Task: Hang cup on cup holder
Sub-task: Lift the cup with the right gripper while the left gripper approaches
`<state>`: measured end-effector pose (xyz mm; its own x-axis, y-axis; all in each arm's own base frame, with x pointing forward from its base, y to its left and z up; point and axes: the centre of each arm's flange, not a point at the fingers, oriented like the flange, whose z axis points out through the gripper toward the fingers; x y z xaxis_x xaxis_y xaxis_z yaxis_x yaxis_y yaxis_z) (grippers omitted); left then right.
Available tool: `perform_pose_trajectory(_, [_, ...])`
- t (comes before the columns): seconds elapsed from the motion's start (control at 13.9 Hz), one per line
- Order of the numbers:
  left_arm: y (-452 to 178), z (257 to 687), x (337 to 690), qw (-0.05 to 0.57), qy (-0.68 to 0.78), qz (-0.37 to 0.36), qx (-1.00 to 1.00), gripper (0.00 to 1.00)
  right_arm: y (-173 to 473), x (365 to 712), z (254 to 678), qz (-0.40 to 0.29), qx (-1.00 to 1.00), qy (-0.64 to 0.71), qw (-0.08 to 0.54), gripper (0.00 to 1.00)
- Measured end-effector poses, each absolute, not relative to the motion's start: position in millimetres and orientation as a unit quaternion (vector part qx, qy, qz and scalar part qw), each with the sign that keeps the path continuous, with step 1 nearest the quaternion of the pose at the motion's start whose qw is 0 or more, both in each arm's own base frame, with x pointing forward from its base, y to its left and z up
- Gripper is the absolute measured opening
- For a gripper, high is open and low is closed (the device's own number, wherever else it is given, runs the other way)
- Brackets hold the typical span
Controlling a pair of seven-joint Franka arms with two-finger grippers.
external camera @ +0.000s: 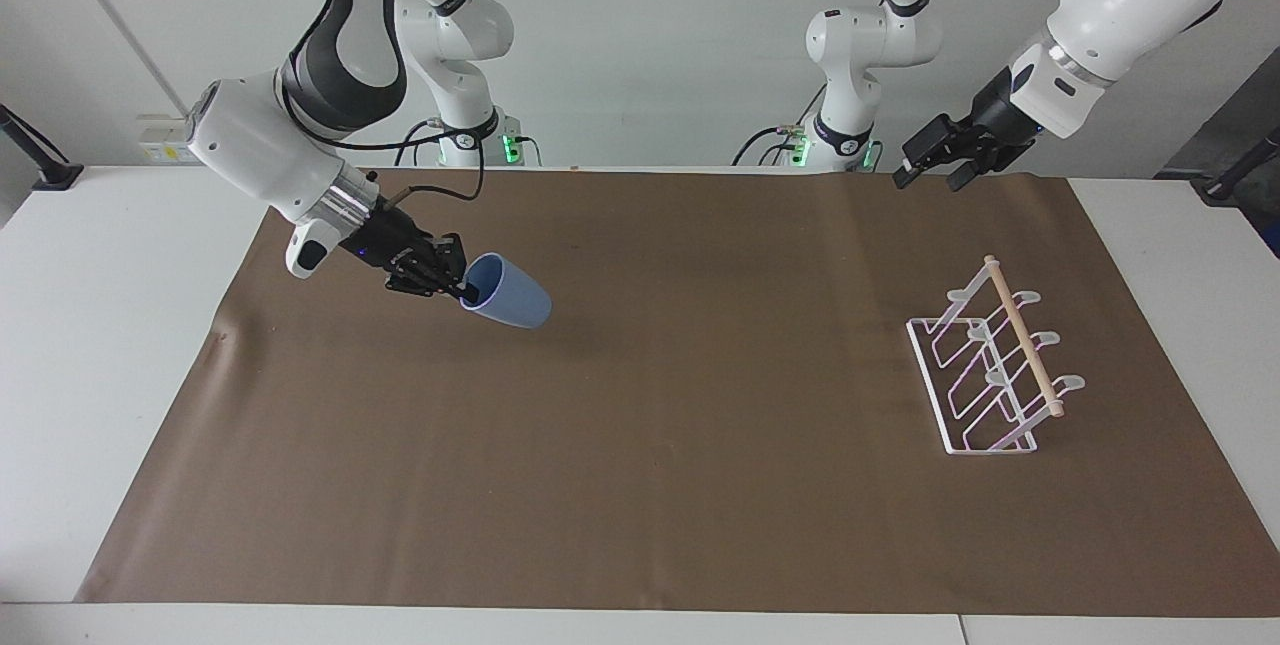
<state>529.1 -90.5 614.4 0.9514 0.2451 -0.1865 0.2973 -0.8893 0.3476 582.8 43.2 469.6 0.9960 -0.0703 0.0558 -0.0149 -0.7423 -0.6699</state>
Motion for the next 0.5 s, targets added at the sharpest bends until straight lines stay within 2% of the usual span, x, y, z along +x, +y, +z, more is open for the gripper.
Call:
perform_pose_trajectory(0.22, [-117, 606, 550, 0.239, 0.227, -0.094, 0.939, 1.0, 53, 579, 473, -0.033, -0.896, 0.072, 0.438, 0.04])
perform_pose_trajectory(0.5, [-150, 602, 571, 0.277, 0.343, -0.139, 0.887, 1.0, 82, 569, 477, 0.003, -0.846, 0.145, 0.513, 0.04])
